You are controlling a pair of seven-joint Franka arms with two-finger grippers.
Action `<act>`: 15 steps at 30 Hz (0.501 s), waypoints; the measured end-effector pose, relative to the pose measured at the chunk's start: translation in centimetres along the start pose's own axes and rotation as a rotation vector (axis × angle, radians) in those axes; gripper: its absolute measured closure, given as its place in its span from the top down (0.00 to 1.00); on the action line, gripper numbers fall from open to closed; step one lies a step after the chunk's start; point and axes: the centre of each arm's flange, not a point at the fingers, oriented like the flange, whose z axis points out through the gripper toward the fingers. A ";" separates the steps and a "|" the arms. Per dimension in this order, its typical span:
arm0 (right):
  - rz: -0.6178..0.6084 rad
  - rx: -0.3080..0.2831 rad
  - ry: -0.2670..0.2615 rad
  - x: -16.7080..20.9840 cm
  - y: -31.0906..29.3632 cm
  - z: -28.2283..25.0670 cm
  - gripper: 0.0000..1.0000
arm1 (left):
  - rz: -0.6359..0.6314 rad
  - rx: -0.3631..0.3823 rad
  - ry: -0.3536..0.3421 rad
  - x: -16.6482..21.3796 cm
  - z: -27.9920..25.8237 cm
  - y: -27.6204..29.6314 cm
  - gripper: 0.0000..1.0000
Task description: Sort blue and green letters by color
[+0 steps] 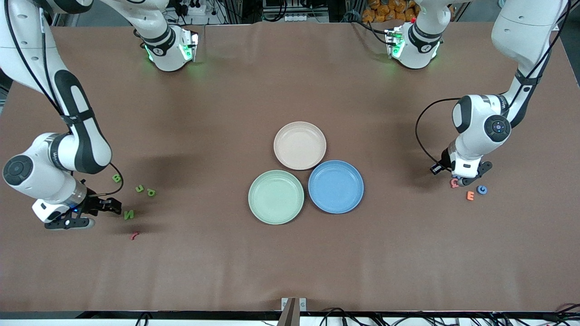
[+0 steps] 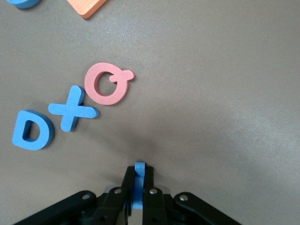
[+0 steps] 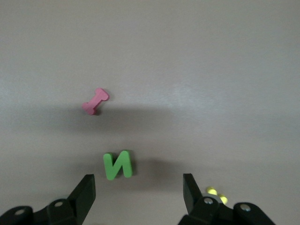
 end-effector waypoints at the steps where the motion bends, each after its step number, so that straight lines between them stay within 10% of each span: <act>1: -0.002 0.002 -0.003 0.0 -0.2 0.3 0.81 | 0.001 0.000 0.000 0.0 0.0 0.0 0.10; 15: -0.021 0.025 -0.035 -0.4 -1.9 3.6 0.72 | 0.013 0.005 0.010 -0.3 -7.4 11.2 0.10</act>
